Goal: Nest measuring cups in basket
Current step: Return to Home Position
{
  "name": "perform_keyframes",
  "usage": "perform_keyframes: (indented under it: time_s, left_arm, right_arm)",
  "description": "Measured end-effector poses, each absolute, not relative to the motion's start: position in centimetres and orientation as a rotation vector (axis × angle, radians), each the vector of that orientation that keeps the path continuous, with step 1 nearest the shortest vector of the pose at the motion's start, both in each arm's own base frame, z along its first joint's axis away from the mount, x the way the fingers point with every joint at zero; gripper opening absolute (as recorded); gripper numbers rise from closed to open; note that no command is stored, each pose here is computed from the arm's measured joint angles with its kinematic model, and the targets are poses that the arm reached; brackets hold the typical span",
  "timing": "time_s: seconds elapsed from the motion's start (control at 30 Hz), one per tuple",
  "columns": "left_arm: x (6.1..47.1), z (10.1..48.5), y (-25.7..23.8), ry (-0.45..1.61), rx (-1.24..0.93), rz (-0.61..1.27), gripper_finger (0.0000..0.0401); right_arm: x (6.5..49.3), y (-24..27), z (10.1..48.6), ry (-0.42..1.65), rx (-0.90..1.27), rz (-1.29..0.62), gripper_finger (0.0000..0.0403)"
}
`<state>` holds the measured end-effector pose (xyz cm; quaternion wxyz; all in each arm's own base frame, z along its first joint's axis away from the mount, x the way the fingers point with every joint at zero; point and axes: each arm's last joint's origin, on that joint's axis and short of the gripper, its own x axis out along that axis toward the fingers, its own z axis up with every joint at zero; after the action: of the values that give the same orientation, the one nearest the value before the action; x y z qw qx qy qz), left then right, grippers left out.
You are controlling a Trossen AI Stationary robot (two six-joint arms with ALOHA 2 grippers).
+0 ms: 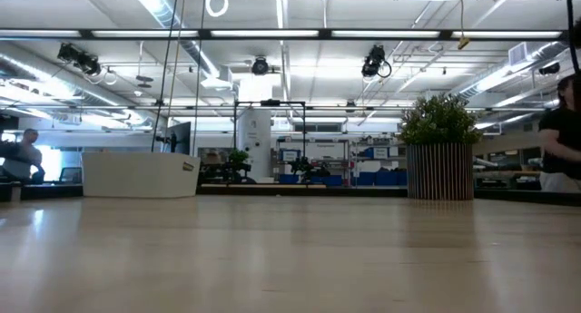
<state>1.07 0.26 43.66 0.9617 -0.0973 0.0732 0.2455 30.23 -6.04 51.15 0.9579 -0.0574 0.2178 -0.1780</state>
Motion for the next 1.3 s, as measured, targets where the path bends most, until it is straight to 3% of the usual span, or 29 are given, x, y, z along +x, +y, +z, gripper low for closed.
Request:
perform_keyframes:
  time_s: [0.3,0.53,0.87,1.3]
  left_arm:
    - [-2.5,44.5,-2.3,0.009,-0.128,0.511,0.0014]
    - [-5.5,43.3,-4.2,-0.050,-0.117,0.599,0.0014]
    - [-9.6,41.1,-7.2,-0.171,-0.100,0.586,0.0014]
    - [-11.5,38.9,-8.6,-0.150,-0.068,0.590,0.0014]
  right_arm:
    - [24.0,-4.9,52.4,0.535,-0.051,-0.370,0.0022]
    - [18.5,-3.9,54.0,0.506,-0.048,-0.359,0.0022]
    - [10.6,-2.4,55.0,0.403,-0.045,-0.345,0.0022]
    - [2.9,-1.0,50.5,0.318,0.054,-0.366,0.0022]
